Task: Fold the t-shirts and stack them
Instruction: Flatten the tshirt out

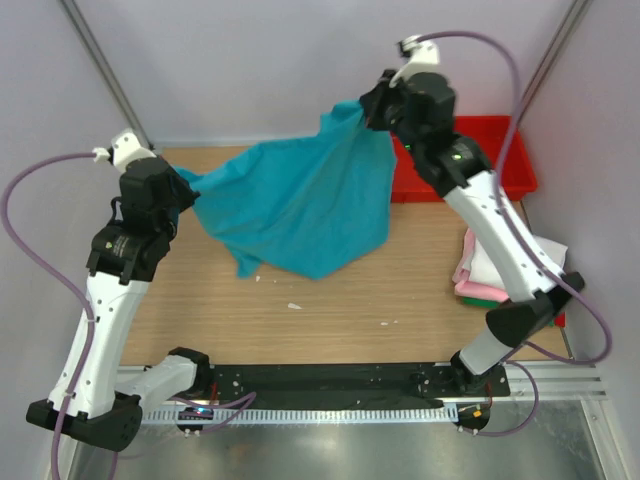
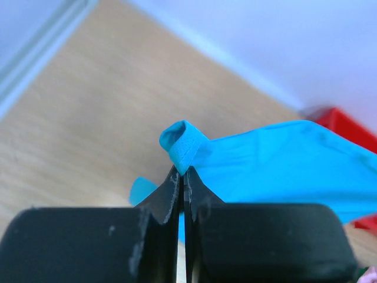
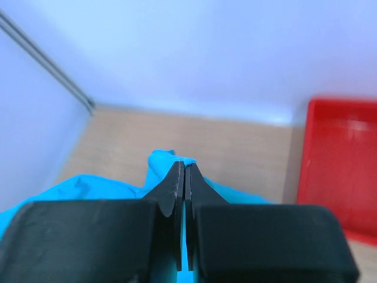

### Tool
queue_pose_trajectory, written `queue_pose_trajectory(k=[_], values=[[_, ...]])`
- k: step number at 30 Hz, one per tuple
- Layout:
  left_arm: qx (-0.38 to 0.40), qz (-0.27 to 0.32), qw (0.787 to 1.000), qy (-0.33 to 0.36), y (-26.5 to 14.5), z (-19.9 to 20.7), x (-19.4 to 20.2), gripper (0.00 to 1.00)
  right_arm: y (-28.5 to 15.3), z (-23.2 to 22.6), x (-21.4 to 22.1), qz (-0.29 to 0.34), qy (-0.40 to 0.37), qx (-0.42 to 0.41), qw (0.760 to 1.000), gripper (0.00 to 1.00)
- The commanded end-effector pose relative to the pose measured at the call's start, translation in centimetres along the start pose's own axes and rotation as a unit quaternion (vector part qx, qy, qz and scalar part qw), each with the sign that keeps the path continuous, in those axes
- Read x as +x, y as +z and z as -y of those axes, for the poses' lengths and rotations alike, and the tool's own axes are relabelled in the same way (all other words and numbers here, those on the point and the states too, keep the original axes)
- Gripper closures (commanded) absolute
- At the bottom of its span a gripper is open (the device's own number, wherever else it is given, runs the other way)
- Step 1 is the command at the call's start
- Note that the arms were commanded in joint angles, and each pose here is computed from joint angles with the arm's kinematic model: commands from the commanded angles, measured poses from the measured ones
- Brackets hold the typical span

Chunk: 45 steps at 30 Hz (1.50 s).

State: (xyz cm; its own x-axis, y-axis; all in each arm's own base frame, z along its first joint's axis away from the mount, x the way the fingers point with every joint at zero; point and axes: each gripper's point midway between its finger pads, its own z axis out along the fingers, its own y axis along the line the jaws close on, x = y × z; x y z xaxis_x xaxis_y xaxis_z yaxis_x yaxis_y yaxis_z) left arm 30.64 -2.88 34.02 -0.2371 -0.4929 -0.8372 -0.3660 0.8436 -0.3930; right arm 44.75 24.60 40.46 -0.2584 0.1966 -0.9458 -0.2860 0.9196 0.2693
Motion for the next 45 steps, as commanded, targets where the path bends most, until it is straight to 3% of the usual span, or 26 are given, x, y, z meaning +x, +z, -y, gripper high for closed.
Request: queue_pose_trajectory(k=[1, 5, 8, 13, 16, 19, 22, 26, 29, 36, 38, 39, 41, 42, 43, 45], values=[[0.022, 0.076, 0.995, 0.064, -3.1, 0.9, -6.3, 1.00, -6.9, -0.1, -10.1, 0.129, 0.007, 0.007, 0.992, 0.99], [0.073, 0.150, 0.984, 0.059, -8.2, 2.7, -12.7, 1.00, -14.8, -0.3, -15.7, 0.207, 0.013, -0.012, 0.978, 0.99], [0.081, 0.174, 0.979, 0.065, -10.7, 2.3, -14.7, 1.00, -20.3, -0.6, -17.9, 0.238, 0.015, -0.042, 0.970, 0.99], [0.111, 0.230, 0.966, 0.040, -17.6, 0.9, -18.5, 1.00, -26.6, -0.4, -18.3, 0.249, 0.003, -0.070, 0.966, 0.99], [0.119, 0.244, 0.962, 0.027, -20.2, -0.3, -19.2, 1.00, -28.8, -0.7, -17.7, 0.240, 0.000, -0.092, 0.966, 0.99], [0.125, 0.223, 0.966, 0.022, -20.4, -0.6, -17.9, 1.00, -29.3, -0.9, -16.6, 0.220, -0.006, -0.106, 0.970, 0.99], [0.124, 0.198, 0.972, 0.027, -19.1, -0.5, -16.4, 1.00, -27.6, -0.6, -15.0, 0.194, -0.009, -0.095, 0.976, 0.99], [0.081, 0.147, 0.984, 0.053, -14.4, -0.5, -13.3, 1.00, -23.4, 0.4, -12.1, 0.148, -0.001, -0.056, 0.987, 0.99], [0.059, 0.124, 0.988, 0.074, -10.6, 0.2, -11.5, 1.00, -18.4, 1.3, -9.1, 0.118, 0.004, -0.020, 0.993, 0.99], [0.040, 0.085, 0.990, 0.101, -0.5, 4.4, -10.7, 1.00, -6.0, -1.2, -6.1, 0.072, -0.024, -0.038, 0.996, 0.99], [0.076, 0.097, 0.989, 0.084, 0.3, 6.3, -13.2, 1.00, -4.2, -1.6, -7.4, 0.087, -0.042, -0.038, 0.995, 0.99], [0.058, 0.094, 0.991, 0.073, 2.8, 5.6, -14.3, 1.00, -4.4, -2.5, -10.5, 0.124, -0.042, -0.046, 0.990, 0.99], [0.087, 0.140, 0.985, 0.056, 1.5, 7.0, -18.9, 1.00, -1.3, -2.7, -11.0, 0.129, -0.053, -0.040, 0.989, 0.99], [0.082, 0.153, 0.983, 0.056, 1.8, 6.8, -20.3, 1.00, -3.1, -3.4, -15.1, 0.176, -0.046, -0.048, 0.982, 0.99], [0.081, 0.156, 0.982, 0.070, 2.8, 7.2, -20.9, 1.00, -1.0, -3.5, -14.6, 0.172, -0.048, -0.046, 0.983, 0.99], [0.103, 0.199, 0.971, 0.078, 0.6, 8.4, -23.7, 1.00, -2.4, -4.1, -17.9, 0.221, -0.044, -0.055, 0.973, 0.99]])
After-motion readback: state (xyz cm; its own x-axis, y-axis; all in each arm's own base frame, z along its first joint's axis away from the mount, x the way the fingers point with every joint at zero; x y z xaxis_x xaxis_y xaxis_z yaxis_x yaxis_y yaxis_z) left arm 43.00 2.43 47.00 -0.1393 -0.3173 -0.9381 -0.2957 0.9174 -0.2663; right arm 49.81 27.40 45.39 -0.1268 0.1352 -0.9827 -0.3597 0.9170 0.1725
